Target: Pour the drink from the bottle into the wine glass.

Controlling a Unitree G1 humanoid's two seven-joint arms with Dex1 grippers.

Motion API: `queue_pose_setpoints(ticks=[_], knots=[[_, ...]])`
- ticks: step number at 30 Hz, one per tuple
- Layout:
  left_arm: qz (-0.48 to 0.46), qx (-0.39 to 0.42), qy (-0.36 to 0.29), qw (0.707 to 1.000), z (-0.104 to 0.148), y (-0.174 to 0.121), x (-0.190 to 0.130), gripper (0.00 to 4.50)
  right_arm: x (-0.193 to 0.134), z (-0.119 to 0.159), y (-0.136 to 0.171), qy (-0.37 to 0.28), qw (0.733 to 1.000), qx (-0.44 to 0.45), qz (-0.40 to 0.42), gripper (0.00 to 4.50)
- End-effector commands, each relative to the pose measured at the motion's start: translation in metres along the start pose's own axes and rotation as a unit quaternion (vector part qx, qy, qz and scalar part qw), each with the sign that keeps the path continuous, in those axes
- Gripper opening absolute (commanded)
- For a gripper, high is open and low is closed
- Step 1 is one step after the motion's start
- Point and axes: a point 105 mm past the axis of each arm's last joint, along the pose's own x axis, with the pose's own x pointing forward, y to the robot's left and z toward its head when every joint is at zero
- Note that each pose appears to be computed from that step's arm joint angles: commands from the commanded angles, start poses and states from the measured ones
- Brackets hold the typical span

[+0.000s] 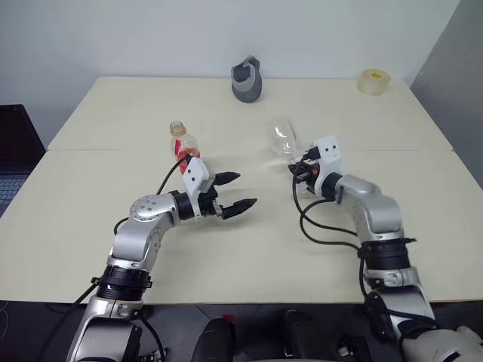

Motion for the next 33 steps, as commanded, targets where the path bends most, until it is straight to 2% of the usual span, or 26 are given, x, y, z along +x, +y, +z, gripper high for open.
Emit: queue_pose_setpoints(ticks=[1,9,17,25,33], knots=[[-0.001,0.025,-0.024,0.999,0.025,0.005,-0.005,4.50,0.005,0.018,0.006,-0.071,0.997,-0.002,-0.018,0.16],[-0.006,0.031,-0.025,0.999,0.035,0.005,-0.002,4.50,0.015,0.005,0.011,-0.108,0.994,0.002,-0.033,0.16],[-0.020,0.026,-0.022,0.999,0.037,0.000,-0.001,4.50,-0.005,-0.015,0.019,-0.090,0.996,0.022,0.004,0.16],[-0.053,0.016,-0.015,0.998,0.036,-0.009,0.001,4.50,-0.025,-0.033,0.029,-0.090,0.996,-0.016,0.019,0.16],[-0.079,0.017,-0.004,0.997,0.033,-0.016,-0.002,4.50,-0.046,-0.049,0.034,-0.086,0.996,-0.019,0.030,0.16]])
